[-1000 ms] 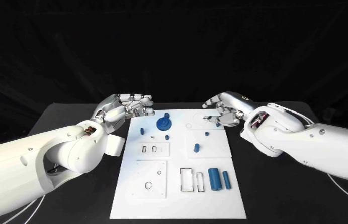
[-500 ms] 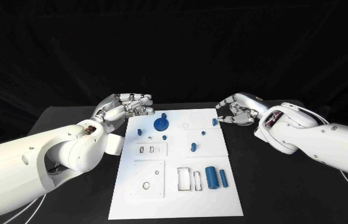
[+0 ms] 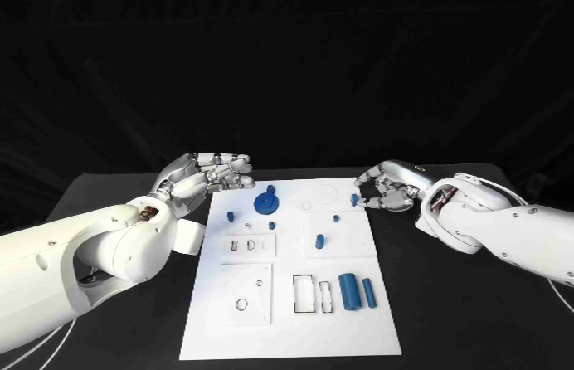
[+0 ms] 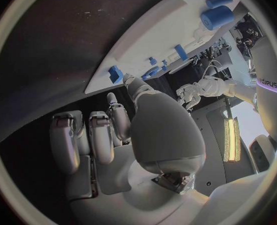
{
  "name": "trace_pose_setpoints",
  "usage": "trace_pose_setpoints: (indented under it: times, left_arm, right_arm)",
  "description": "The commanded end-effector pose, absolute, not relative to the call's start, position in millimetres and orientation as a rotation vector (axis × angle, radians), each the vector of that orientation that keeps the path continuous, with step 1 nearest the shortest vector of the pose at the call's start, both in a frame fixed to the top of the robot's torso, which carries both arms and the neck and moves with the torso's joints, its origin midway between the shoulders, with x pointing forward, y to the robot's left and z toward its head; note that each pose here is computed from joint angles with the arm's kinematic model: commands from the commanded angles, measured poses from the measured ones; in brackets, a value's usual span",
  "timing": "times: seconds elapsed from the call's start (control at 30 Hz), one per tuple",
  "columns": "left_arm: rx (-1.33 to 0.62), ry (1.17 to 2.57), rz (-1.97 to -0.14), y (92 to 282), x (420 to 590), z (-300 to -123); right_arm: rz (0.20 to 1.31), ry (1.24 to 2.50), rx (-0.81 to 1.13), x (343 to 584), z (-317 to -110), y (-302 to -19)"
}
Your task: Assemble the parts on the task board
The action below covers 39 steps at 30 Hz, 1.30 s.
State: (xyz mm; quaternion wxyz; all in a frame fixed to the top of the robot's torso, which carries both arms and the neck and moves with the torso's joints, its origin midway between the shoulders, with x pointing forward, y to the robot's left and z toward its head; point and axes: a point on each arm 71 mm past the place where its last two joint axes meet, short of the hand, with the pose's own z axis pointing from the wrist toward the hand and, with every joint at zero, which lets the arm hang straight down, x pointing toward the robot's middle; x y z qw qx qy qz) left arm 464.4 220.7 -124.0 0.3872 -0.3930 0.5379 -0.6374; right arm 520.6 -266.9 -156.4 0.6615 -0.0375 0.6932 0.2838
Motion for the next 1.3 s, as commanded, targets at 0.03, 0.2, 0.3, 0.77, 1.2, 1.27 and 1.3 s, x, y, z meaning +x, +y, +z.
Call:
trace_pose_setpoints:
  times: [0.03,0.2,0.3,0.77,1.2,1.27,1.3]
  left_arm:
    - [-0.990,1.373,-1.648,219.1,463.8,-123.1]
    - [-0.990,1.373,-1.649,219.0,463.6,-123.1]
    - [-0.990,1.374,-1.649,218.7,463.6,-123.1]
    - [-0.991,1.375,-1.647,218.9,463.6,-123.1]
    - [-0.993,1.376,-1.645,219.0,463.8,-123.3]
    - [-0.993,1.376,-1.645,219.1,463.8,-123.4]
    - [-0.993,1.377,-1.645,219.1,463.8,-123.4]
  right_arm:
    - [0.644,1.601,-0.092,522,-160,-266]
    - [0.638,1.606,-0.091,524,-163,-264]
    - [0.635,1.611,-0.092,525,-164,-263]
    - [0.634,1.631,-0.095,528,-169,-257]
    - [0.630,1.640,-0.093,529,-171,-255]
    - [0.628,1.641,-0.092,529,-171,-255]
    - [0.627,1.640,-0.090,529,-171,-256]
